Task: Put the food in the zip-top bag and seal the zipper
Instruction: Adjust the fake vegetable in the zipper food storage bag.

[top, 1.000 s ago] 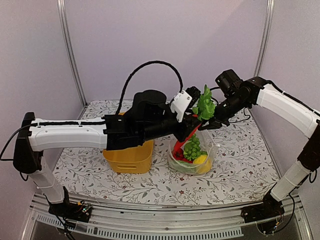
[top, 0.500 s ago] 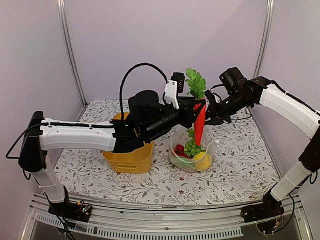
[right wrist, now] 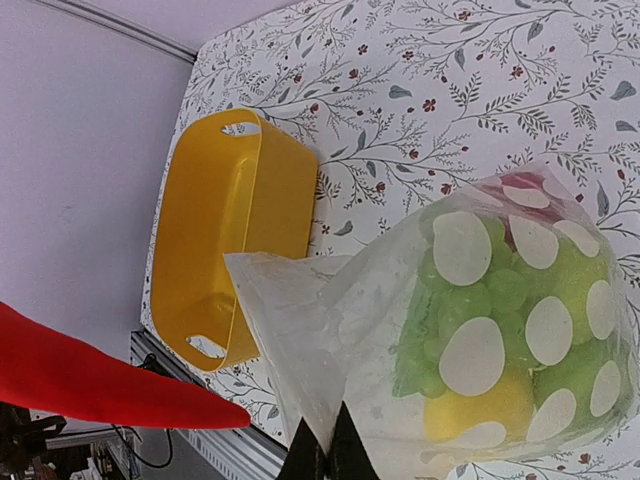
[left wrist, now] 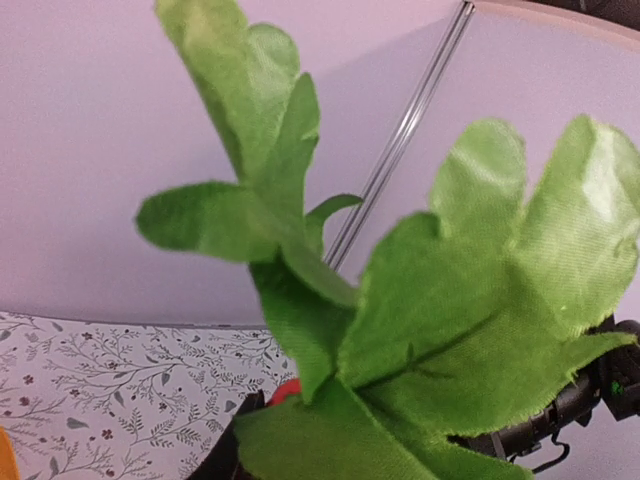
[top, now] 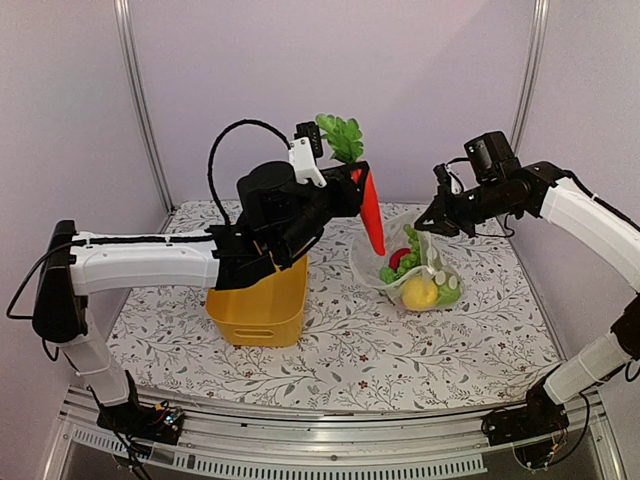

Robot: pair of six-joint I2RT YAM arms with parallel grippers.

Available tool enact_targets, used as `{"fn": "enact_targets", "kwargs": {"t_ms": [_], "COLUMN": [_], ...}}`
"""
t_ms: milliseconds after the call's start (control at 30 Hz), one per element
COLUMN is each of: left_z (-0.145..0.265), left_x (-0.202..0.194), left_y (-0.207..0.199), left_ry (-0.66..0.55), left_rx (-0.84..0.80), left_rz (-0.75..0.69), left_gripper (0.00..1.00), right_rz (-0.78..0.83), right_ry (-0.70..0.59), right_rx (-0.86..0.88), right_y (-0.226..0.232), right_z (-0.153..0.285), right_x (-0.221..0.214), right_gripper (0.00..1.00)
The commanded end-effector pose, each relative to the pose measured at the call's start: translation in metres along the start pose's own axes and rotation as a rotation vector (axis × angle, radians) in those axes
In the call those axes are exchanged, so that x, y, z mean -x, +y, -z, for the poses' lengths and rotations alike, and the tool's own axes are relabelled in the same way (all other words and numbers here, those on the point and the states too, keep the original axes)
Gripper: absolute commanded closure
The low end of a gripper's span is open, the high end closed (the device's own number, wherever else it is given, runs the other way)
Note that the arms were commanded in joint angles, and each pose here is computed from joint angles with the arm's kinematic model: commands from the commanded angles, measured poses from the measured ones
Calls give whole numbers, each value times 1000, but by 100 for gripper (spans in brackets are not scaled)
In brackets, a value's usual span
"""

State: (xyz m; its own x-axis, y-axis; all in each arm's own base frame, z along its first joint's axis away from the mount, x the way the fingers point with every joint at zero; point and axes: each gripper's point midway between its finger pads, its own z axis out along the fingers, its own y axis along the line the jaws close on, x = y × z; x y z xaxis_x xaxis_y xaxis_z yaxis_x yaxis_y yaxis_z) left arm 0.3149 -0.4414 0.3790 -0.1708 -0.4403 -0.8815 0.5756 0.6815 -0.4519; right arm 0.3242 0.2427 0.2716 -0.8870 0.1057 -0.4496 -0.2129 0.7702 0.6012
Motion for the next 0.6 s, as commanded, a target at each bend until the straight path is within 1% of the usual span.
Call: {"fn": "enact_targets", "kwargs": {"t_ms": [0,100,167,367,467,567], "left_z": [6,13,16,14,12,4], "left_x": [5,-10,-12,-19,-27,-44], "left_y": [33,54,56,36,32,36], "left_ry": [-44,-60,-86,-124,-153,-166], "left_rx": [96,159,139,-1,-30,-15], "left_rz": [142,251,279,289,299,290], "left_gripper": [99,100,100,100,100,100], "right_rz": [-42,-71,-80,-97,-120,-146], "right_ry": [-37,-29,-8,15,34,43], "right_rx": [54,63,72,103,131,161], "right_y": [-3,-8,-9,-1,6,14], "right_z": [-8,-12,-15,-13,-10,-7], "right_x": [-6,-13,-19,-23,-24,-22], "right_gripper": [100,100,100,100,100,100]}}
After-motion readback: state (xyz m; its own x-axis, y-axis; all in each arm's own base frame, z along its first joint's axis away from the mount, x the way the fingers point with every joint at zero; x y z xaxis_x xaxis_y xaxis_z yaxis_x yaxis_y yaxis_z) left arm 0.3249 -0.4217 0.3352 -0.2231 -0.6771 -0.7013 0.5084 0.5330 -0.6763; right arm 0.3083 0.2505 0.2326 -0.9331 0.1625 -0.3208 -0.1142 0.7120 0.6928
